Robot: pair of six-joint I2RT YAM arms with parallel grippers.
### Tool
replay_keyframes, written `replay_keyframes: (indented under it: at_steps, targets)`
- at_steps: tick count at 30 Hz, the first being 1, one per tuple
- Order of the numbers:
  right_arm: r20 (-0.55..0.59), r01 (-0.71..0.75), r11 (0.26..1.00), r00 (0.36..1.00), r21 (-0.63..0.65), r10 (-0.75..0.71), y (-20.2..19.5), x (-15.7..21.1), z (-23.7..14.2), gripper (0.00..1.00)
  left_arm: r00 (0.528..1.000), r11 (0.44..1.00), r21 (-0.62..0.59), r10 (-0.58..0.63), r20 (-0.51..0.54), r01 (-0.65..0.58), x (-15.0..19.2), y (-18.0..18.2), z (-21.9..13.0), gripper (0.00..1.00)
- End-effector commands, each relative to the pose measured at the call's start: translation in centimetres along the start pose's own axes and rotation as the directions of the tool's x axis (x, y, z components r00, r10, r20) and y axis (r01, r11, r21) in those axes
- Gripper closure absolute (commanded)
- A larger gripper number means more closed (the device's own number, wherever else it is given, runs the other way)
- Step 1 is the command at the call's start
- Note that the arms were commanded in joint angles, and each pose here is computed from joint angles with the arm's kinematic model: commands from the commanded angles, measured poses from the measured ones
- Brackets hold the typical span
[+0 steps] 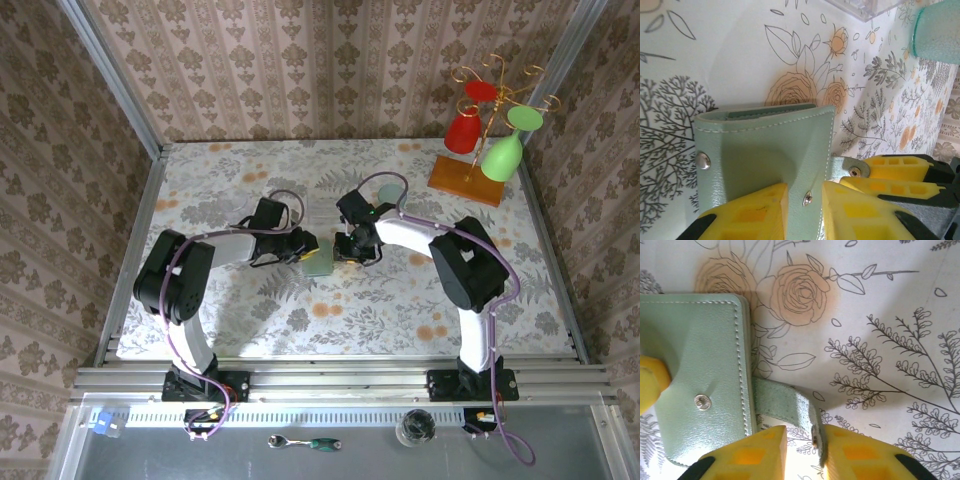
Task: Take the credit cards out of the card holder
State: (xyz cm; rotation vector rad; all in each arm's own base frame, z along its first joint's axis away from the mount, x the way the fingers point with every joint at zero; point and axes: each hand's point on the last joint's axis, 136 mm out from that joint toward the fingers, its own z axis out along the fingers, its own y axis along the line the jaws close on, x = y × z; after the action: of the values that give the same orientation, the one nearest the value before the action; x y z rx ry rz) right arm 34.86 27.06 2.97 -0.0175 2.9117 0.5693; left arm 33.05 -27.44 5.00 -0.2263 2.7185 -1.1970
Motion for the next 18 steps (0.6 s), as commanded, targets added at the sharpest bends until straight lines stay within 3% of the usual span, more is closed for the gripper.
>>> replay_keyframes:
  at_steps: [1,18]
  targets:
    - [0.039,-0.014,0.997,0.999,-0.077,0.017,1.5,-0.6,-1.1,0.78,0.999,0.999,0.023,0.036,0.023,-0.037,-0.9,-1.4,-1.1,0.76]
    - [0.022,-0.056,0.993,0.998,-0.108,0.058,1.6,-0.9,0.8,0.80,0.999,1.000,0.019,0.007,0.045,-0.008,-1.4,-0.3,-1.8,0.74]
